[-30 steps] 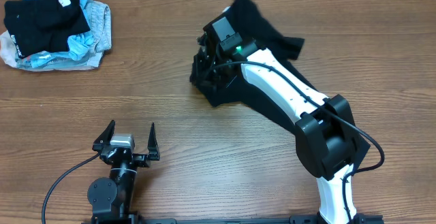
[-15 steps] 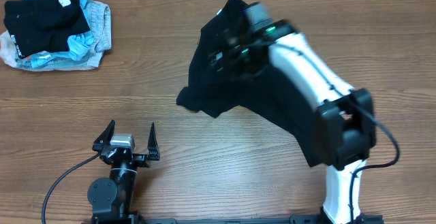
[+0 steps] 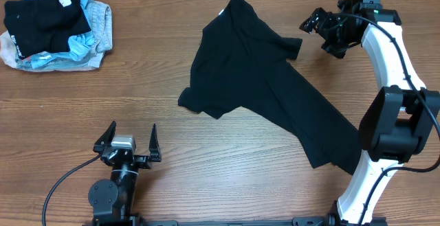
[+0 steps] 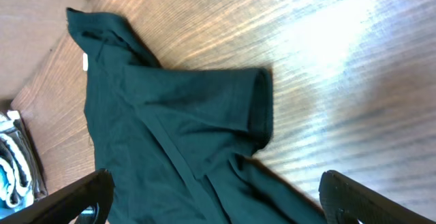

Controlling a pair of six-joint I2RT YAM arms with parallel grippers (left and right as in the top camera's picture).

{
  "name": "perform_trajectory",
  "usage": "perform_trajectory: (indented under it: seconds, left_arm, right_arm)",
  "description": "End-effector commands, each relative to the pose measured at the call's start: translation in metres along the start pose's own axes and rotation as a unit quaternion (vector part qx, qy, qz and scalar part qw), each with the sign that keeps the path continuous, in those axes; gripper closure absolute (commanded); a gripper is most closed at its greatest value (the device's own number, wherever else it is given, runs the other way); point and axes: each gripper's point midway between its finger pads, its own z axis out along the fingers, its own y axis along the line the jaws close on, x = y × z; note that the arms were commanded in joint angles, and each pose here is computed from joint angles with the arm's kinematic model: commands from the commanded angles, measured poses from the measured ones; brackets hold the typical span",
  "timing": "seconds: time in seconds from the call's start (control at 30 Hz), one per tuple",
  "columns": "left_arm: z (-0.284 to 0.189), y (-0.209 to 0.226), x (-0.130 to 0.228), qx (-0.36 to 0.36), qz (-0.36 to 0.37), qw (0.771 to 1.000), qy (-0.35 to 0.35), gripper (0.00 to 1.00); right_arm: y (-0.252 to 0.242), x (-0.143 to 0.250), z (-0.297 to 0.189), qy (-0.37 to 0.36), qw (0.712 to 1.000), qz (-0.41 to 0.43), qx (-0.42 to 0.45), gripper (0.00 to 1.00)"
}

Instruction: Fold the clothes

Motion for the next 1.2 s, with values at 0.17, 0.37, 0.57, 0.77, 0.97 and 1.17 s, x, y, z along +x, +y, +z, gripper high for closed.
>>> perform_trajectory:
  seconds: [0.17, 0.37, 0.57, 0.77, 0.97, 1.17]
  left_arm:
    - [0.000, 0.003, 0.000, -0.008, 0.002, 1.000, -0.002, 0.00]
    - [0.000, 0.003, 0.000, -0.008, 0.002, 1.000, -0.002, 0.00]
    - [0.000, 0.003, 0.000, -0.008, 0.002, 1.000, -0.002, 0.00]
    - [0.000, 0.003, 0.000, -0.008, 0.002, 1.000, -0.002, 0.01]
    - [0.000, 0.003, 0.000, -0.008, 0.002, 1.000, -0.002, 0.00]
    - [0.000, 0.003, 0.000, -0.008, 0.002, 1.000, -0.002, 0.00]
  right_arm:
    - [-0.016, 0.020, 0.047, 0.005, 0.995, 0.011, 0.097, 0.00]
    - [-0.025, 0.035, 0.065, 0.031, 0.993, 0.026, 0.112, 0.00]
    - [-0.028, 0.044, 0.079, 0.046, 0.992, 0.023, 0.118, 0.00]
    - [-0.018, 0.042, 0.084, 0.036, 0.993, 0.010, 0.108, 0.26]
    - [-0.013, 0.040, 0.088, 0.023, 0.993, -0.002, 0.114, 0.25]
    - [-0.028, 0.040, 0.086, 0.007, 0.985, -0.009, 0.170, 0.18]
